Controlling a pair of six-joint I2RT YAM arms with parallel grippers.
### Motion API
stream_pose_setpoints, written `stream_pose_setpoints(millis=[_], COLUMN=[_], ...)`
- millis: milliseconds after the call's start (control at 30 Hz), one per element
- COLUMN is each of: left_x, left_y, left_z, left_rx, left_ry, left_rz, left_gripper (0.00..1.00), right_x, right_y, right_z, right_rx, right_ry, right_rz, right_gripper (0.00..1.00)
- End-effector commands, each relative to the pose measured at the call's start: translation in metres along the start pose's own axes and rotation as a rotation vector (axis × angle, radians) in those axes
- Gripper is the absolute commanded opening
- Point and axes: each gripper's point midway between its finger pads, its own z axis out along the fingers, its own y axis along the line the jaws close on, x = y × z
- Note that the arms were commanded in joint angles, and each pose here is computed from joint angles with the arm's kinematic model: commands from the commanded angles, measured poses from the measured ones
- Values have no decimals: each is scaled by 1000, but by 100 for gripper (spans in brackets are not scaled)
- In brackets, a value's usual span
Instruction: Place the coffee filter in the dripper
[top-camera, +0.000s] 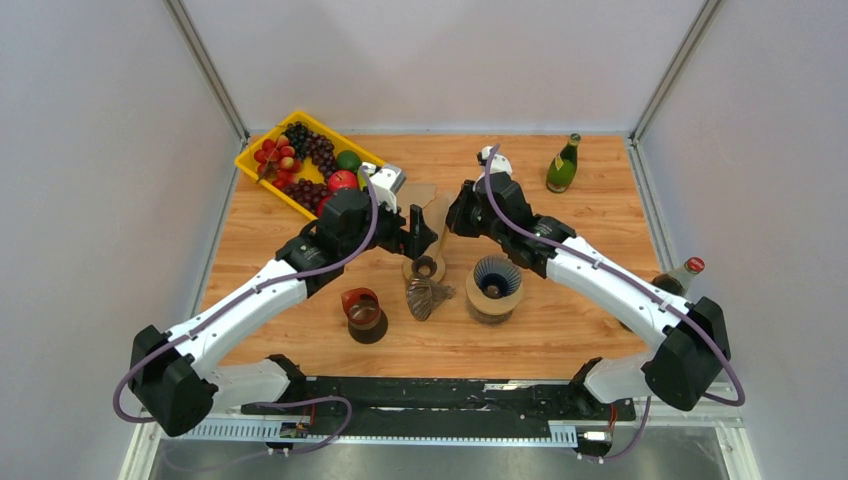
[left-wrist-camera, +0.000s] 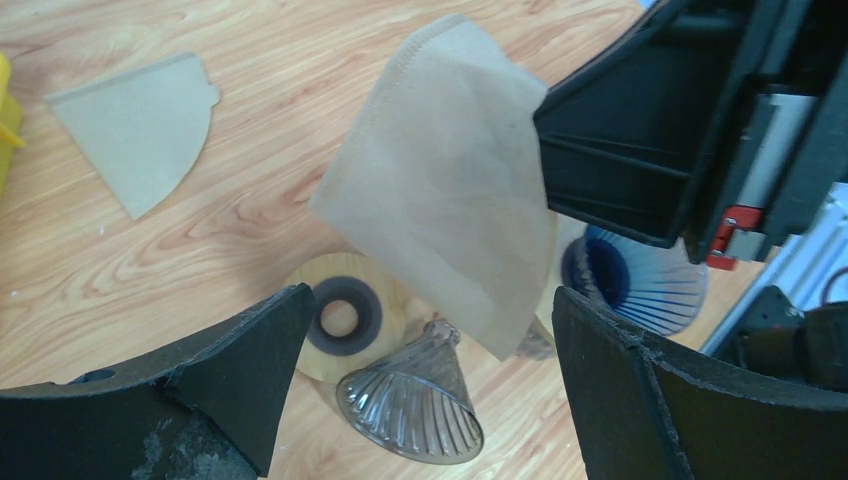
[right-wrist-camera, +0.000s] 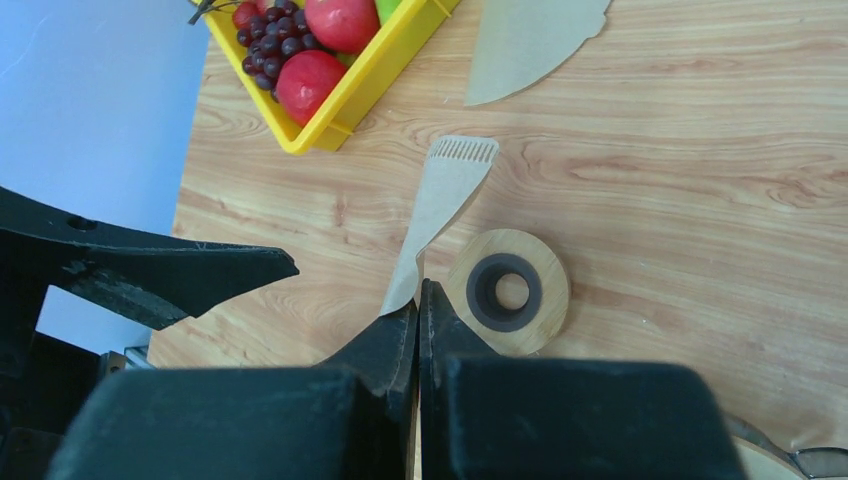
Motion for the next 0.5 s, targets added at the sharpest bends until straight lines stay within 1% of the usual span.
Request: stream_pose_setpoints(millis=[0, 233, 467], left_x=[-19, -15, -18], left_y=[1, -11, 2], left_z=[7, 19, 22], left_rx=[-53, -37, -155], left_ry=[-40, -28, -52], left_rz=[45, 44, 54], left_gripper=[100, 100, 100], right_x=[-12, -5, -1], right_y=[7, 10, 17], right_z=[1, 9, 7], right_rx=[22, 19, -20], right_ry=[-23, 15, 42], right_rz=[50, 59, 47], right_gripper=[0, 0, 0])
